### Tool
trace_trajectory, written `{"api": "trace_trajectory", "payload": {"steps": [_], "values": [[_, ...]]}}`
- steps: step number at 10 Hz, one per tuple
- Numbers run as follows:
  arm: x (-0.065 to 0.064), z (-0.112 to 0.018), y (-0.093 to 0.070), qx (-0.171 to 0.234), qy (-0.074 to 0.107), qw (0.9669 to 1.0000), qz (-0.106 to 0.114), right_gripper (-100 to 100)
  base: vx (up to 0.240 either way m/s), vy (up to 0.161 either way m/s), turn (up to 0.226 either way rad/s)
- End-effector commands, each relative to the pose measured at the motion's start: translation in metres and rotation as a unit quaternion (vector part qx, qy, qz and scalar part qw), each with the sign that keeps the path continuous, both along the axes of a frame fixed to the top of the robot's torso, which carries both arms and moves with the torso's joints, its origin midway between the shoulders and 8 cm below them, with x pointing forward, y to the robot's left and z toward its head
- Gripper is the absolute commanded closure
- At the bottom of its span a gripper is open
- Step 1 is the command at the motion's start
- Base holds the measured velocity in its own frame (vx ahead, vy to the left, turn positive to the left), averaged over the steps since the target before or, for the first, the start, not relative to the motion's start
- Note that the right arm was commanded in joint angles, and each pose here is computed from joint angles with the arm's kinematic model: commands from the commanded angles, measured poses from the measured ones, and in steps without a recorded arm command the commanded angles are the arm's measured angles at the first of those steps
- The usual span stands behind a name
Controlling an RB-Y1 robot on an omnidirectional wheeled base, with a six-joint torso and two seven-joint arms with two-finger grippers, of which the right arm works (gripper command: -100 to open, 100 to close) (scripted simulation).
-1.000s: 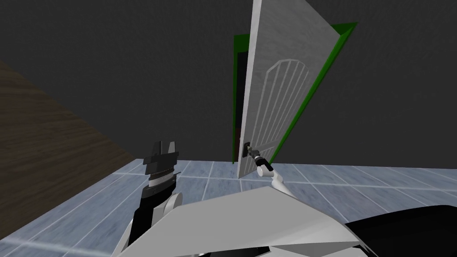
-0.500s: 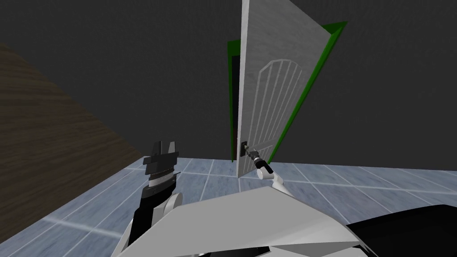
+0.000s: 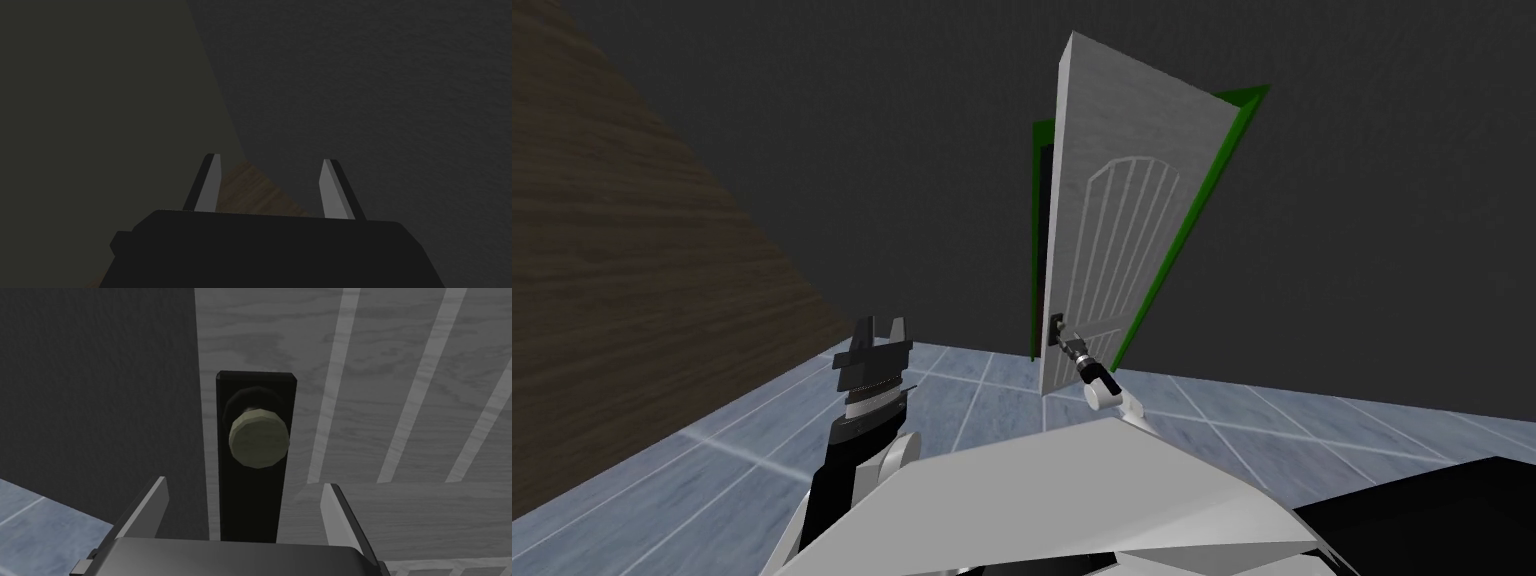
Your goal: Pull the door open
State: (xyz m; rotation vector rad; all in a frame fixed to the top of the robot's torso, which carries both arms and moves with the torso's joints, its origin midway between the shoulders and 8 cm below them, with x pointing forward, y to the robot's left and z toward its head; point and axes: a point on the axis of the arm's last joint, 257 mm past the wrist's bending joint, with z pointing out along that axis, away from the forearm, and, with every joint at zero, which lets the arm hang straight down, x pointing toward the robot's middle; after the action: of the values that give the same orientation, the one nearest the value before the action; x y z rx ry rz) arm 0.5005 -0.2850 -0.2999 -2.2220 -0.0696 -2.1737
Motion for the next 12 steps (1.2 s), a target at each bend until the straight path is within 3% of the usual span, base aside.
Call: {"api": "trace_trajectory", "payload": {"steps": [1,2,7,8,9,12], "values": [[-0.006,0.003,0.01,0.004,-0.009,0.9999,0.012,-100,-0.185,-0.146,0.108],[-0.004,0.001,0.006,0.002,-0.005,1.0,0.008,-100,-0.074,-0.07,0.025],[-0.009,0.003,-0.075,0.003,-0.012,0.9989,-0.046,-100,0.172,0.067,0.209],[-0.008,0.001,-0.066,0.002,-0.01,0.9992,-0.039,-100,0.111,0.023,0.037],[-0.008,0.001,-0.066,0.002,-0.01,0.9992,-0.039,100,-0.009,-0.008,-0.07],[-0.008,0.001,-0.066,0.002,-0.01,0.9992,-0.039,100,-0.032,-0.015,0.012]]}}
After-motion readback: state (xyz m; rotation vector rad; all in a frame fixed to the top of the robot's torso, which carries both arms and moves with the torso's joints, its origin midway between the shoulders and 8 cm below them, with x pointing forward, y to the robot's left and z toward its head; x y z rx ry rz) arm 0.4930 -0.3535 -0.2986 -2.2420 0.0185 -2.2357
